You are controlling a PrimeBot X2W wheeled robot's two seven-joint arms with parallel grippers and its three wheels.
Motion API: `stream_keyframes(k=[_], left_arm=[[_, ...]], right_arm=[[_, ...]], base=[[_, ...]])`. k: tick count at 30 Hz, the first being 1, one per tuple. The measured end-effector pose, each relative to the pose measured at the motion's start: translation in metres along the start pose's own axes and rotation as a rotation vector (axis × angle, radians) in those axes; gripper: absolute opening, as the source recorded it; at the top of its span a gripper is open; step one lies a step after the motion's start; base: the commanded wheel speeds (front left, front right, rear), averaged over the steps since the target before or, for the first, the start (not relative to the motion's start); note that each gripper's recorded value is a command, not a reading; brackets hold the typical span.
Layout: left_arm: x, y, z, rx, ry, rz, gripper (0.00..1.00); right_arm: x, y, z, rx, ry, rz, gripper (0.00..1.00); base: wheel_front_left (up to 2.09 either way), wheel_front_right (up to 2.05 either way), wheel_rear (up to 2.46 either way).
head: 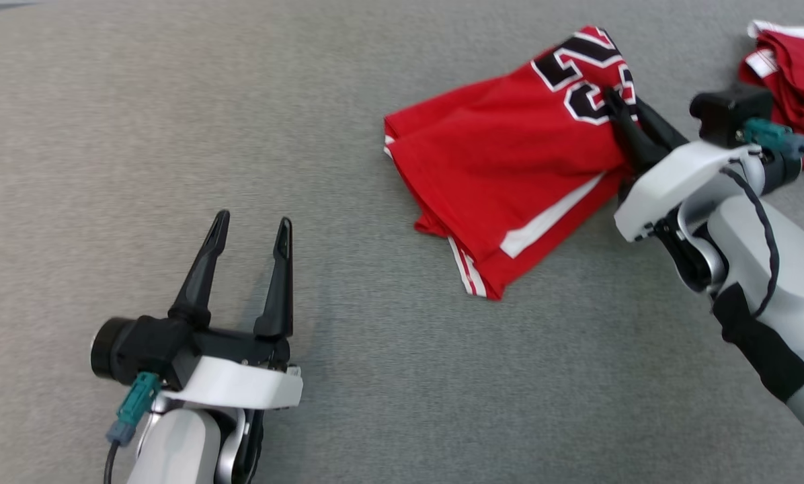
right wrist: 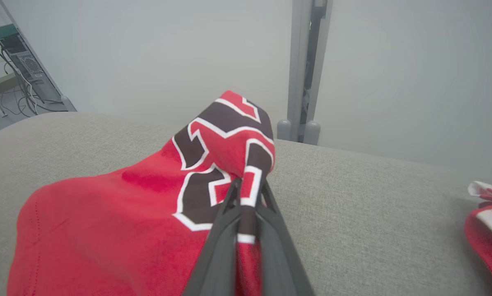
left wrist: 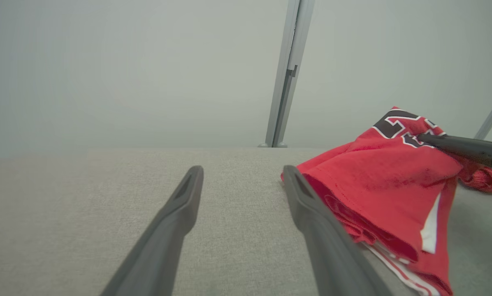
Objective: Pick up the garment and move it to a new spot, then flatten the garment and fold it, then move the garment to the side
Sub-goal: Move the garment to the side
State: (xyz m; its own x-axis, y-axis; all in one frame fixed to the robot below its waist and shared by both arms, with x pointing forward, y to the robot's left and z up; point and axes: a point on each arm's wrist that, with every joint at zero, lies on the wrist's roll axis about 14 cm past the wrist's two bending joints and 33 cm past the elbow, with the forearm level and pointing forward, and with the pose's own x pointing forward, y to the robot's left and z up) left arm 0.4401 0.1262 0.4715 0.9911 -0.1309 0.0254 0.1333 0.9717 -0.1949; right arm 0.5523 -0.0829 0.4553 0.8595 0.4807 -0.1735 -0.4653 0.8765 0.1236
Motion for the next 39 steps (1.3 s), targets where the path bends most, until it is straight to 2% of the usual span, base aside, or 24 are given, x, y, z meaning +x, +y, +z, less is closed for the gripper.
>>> stream_keyframes(k=[13,25,32,39], left_arm=[[0.054,-0.066,-0.02,-0.005,-0.022,-0.239,1.0],[0.08,-0.114,-0.029,-0.056,-0.022,-0.389,1.0],[0.086,-0.118,-0.034,-0.055,-0.017,-0.408,1.0],[0.088,-0.111,-0.036,-0.041,-0.007,-0.397,1.0]], right_arm=[[-0.006,-0.069,0.023,-0.045,-0.057,-0.164,0.0],[-0.036,-0.137,0.038,-0.089,-0.081,-0.339,0.0],[-0.06,-0.173,0.045,-0.137,-0.066,-0.424,0.0],[-0.067,-0.196,0.056,-0.181,-0.054,-0.458,0.0]], base=[[0.0,0.0,0.0],[0.0,0.0,0.0],[0.0,0.0,0.0],[0.0,0.0,0.0]])
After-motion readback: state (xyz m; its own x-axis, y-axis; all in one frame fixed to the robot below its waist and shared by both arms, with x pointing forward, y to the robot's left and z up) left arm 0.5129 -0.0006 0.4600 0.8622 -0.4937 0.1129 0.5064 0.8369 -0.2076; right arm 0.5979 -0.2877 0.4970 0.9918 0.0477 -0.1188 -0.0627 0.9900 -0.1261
